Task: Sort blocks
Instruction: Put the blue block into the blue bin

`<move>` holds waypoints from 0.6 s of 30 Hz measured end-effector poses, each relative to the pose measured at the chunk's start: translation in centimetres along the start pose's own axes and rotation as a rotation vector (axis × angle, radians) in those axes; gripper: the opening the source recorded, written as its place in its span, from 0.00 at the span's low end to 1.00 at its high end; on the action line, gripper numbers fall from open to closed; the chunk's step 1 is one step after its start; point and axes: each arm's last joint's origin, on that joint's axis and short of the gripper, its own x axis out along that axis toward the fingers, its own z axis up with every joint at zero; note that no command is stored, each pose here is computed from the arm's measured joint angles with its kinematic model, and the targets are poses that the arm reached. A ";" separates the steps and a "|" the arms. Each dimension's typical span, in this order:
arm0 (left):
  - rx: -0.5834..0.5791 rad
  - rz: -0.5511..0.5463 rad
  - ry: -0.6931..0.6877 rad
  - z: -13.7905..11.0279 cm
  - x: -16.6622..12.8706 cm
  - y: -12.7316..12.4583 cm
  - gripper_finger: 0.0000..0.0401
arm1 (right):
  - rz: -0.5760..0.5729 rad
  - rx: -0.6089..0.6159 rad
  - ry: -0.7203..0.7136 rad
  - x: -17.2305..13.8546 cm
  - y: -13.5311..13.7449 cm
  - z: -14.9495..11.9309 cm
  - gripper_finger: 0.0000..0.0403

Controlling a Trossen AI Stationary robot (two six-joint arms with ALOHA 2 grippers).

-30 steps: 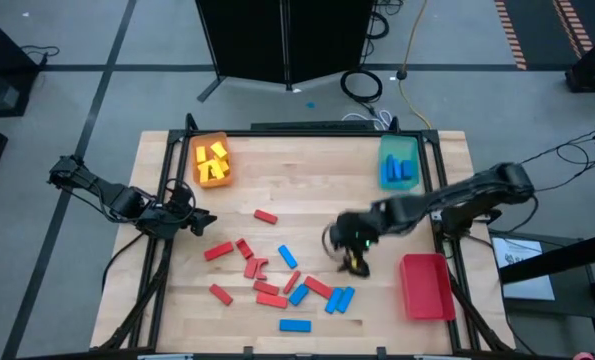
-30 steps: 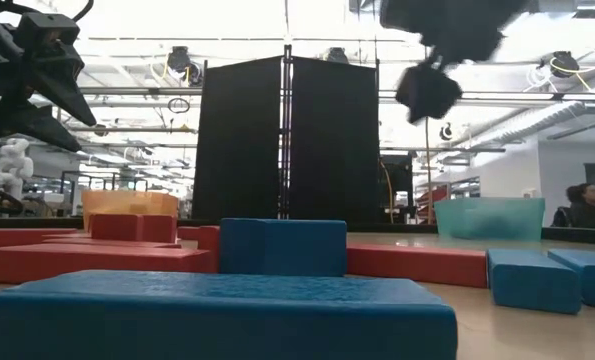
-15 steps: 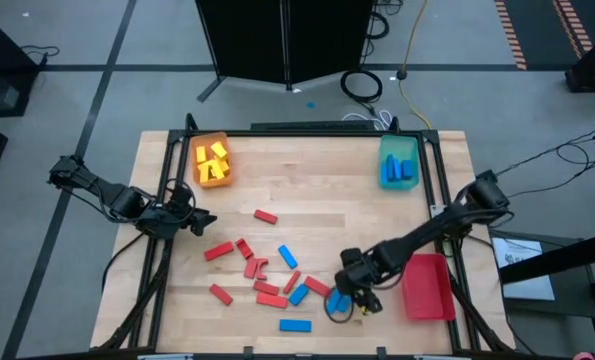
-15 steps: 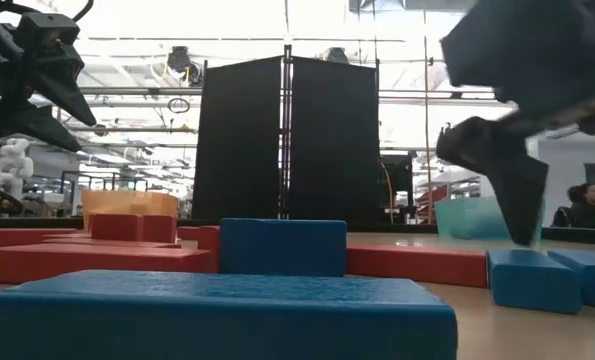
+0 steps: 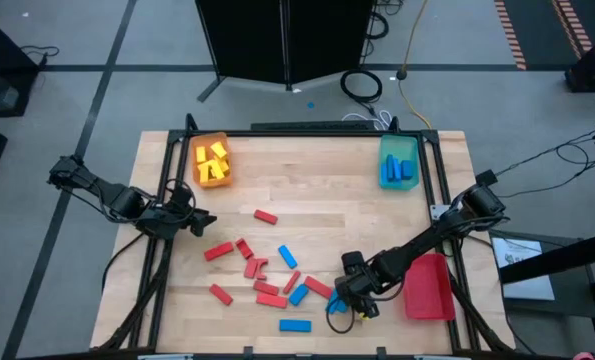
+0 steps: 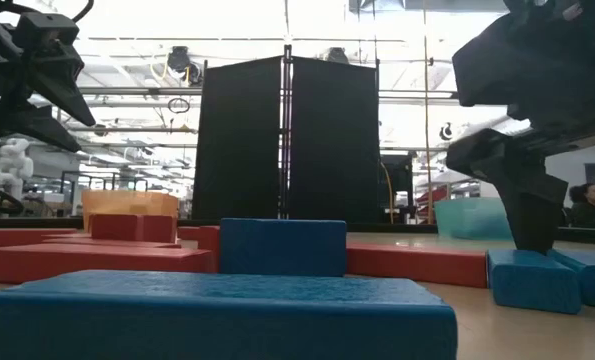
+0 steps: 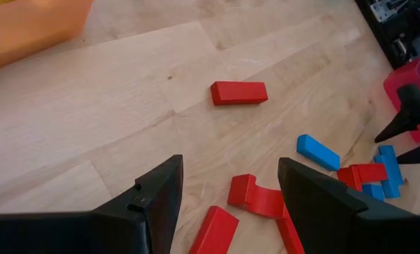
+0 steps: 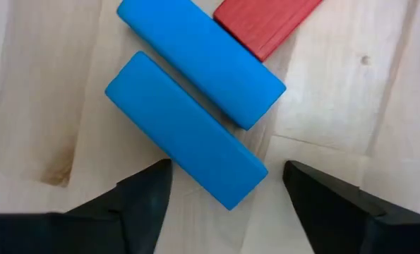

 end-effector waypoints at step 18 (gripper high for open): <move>0.015 0.024 0.004 0.0 0.0 0.3 0.57 | -0.101 0.075 0.006 0.0 -1.4 0.1 0.01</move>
